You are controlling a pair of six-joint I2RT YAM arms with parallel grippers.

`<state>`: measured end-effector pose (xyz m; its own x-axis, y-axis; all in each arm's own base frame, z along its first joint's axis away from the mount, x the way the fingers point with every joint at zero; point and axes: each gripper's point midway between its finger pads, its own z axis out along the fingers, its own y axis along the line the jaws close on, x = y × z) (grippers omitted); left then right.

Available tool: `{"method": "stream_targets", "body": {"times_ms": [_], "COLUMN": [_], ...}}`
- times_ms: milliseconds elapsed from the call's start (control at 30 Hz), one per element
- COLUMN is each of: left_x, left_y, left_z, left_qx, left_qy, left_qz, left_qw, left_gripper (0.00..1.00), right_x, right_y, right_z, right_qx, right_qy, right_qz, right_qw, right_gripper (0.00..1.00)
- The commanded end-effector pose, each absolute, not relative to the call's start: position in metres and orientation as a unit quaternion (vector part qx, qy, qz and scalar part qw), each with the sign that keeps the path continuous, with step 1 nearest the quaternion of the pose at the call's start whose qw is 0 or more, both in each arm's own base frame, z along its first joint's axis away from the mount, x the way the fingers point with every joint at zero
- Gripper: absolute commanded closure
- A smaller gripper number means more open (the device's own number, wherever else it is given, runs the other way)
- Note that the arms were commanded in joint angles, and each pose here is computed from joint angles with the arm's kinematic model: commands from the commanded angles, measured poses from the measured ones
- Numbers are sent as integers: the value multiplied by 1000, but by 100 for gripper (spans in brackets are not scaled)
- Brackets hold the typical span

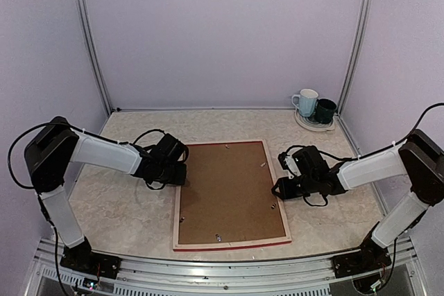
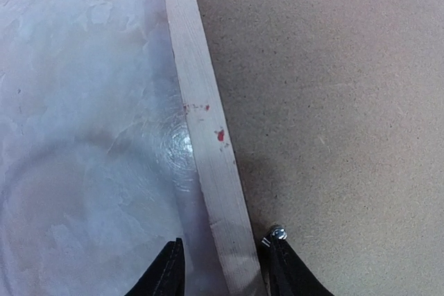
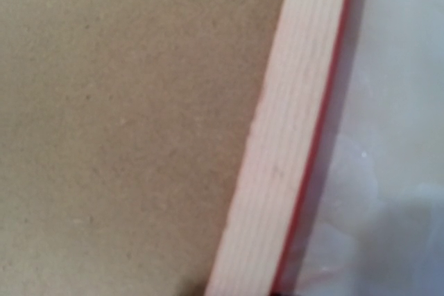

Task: Put the photo into the frame
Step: Place the photo frame at the center of the board, then press the fastener onto the backboard.

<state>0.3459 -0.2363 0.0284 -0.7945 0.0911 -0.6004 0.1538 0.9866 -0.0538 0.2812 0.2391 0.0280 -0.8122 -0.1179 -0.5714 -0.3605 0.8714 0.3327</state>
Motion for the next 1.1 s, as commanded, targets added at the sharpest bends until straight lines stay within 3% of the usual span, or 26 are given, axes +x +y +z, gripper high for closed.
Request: {"method": "stream_targets", "body": {"times_ms": [0,667,800,1067], "left_x": [345,347,346,342], "left_y": [-225,-219,-211,-207], "left_z": [17,5,3,-4], "left_qx": [79,65,41,-26], "left_qy": [948,947,946,946], "left_qz": [12,37,48,29], "left_qw": [309,314,317,323], "left_gripper": [60,93,95,89], "right_x": [279,276,276,274], "right_y": [239,237,238,241], "right_z": [19,15,16,17], "right_qx": [-130,-132,-134,-140], "right_qy": [932,934,933,930], "right_qz": [213,210,212,223], "right_qw": [263,257,257,257], "right_gripper": [73,83,84,86]}}
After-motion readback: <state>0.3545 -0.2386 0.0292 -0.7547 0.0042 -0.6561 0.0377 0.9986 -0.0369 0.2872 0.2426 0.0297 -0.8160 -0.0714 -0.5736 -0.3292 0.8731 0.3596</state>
